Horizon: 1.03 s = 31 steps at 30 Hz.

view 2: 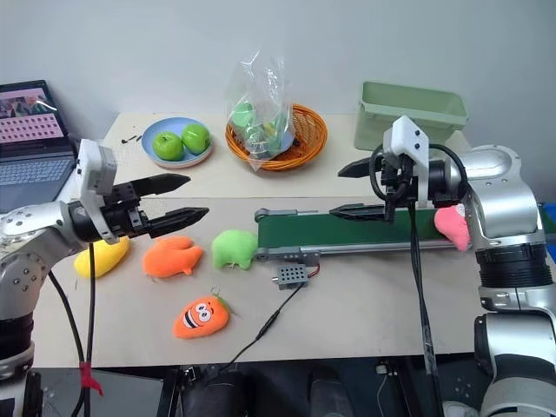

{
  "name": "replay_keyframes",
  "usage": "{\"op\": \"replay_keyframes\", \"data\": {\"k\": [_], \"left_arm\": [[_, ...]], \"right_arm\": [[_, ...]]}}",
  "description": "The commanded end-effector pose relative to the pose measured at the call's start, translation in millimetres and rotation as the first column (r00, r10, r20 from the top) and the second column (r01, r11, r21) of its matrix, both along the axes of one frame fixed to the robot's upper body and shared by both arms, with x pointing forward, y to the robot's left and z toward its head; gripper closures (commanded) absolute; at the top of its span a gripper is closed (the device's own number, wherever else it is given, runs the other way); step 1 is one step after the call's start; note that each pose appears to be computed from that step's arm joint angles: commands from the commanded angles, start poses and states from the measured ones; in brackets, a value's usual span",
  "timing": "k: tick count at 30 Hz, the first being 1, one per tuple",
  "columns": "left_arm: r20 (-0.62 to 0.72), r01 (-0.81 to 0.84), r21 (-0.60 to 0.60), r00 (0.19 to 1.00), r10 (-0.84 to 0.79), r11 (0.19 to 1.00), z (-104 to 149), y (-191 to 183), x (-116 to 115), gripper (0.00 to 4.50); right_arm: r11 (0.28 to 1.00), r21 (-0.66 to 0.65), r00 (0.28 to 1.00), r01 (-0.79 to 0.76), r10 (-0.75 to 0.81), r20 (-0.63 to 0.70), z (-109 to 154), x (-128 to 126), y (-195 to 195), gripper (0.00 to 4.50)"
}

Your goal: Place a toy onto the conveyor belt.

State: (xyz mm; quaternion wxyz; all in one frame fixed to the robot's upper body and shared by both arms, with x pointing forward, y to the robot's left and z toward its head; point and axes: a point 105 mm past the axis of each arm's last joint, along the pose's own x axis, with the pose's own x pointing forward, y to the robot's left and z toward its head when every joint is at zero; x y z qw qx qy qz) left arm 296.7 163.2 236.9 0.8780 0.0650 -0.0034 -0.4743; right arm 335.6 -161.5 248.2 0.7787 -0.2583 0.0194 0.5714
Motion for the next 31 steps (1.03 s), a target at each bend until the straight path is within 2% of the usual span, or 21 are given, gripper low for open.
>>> {"op": "replay_keyframes", "data": {"k": [1,6,14,31], "left_arm": [[0.018,0.034,-0.005,0.999,-0.034,0.999,7.4,-2.8,-2.4,0.03],[0.039,-0.018,-0.006,0.999,0.018,1.0,14.0,9.9,3.7,0.03],[0.022,-0.02,-0.008,1.0,0.02,1.0,15.3,10.0,5.2,0.03],[0.002,-0.054,-0.012,0.999,0.054,0.998,7.6,14.8,3.8,0.03]], "right_arm": [[1.0,0.017,0.998,0.013,-0.014,0.063,16.9,-5.8,-4.2,0.0],[0.999,0.027,0.998,0.032,-0.033,0.057,14.6,-6.4,-6.6,0.0],[0.998,0.041,0.998,0.038,-0.04,0.05,11.5,-4.9,-4.4,0.0],[0.998,0.045,0.998,0.037,-0.039,0.043,8.3,-5.1,-3.5,0.0]]}}
